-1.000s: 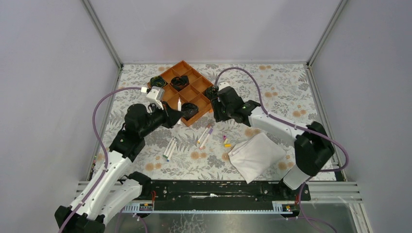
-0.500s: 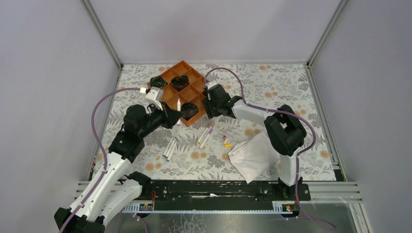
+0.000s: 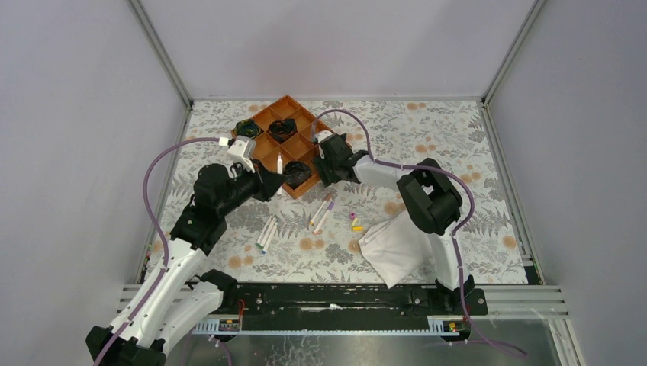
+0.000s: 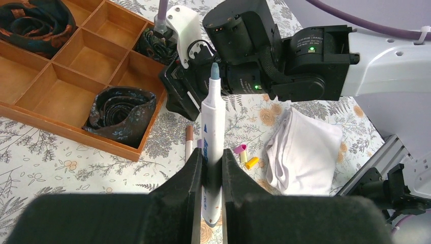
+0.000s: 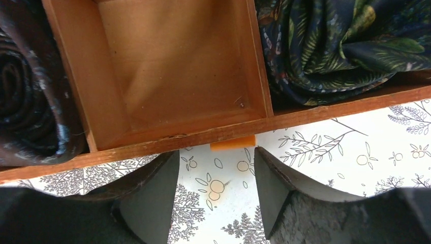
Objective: Insert the pens into the pen caps
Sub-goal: Pick up the pen cap from the center of the board.
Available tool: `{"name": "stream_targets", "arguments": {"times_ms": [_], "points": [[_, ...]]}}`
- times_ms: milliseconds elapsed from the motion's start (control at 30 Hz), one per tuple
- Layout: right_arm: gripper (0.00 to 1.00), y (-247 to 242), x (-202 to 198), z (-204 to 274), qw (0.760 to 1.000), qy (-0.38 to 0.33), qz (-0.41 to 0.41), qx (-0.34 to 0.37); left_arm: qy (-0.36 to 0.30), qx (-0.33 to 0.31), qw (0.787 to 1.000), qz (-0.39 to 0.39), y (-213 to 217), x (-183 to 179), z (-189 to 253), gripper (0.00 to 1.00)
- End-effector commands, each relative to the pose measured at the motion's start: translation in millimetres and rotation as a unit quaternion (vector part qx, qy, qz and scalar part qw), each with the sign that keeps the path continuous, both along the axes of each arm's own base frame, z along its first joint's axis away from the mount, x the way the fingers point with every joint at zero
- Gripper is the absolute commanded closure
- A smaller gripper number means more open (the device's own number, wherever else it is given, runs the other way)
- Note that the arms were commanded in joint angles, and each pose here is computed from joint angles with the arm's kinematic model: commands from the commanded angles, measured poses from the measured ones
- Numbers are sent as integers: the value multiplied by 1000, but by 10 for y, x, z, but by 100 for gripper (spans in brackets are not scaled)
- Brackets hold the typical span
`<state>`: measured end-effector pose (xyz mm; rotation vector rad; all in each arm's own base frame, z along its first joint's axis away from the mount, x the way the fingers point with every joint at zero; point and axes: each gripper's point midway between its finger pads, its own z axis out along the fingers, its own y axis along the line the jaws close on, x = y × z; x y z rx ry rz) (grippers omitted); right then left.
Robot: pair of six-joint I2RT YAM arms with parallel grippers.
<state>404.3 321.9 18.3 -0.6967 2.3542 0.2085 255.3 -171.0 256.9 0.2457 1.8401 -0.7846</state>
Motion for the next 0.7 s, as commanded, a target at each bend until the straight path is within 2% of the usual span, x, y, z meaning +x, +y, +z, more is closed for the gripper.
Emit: {"name": "stream_targets", "arguments": {"times_ms": [0,367,667], "points": [[39,18,222,150,999,-34,-7,5,-15,1,1000,2,21,36,27,100],[48,-22,281,21,1000,-26,-9,-3,-12,-2,1000,0,23,45,15,100],[72,-18,110,131,1000,-13,15,15,-12,-5,1000,-3,18,46,22,100]]}}
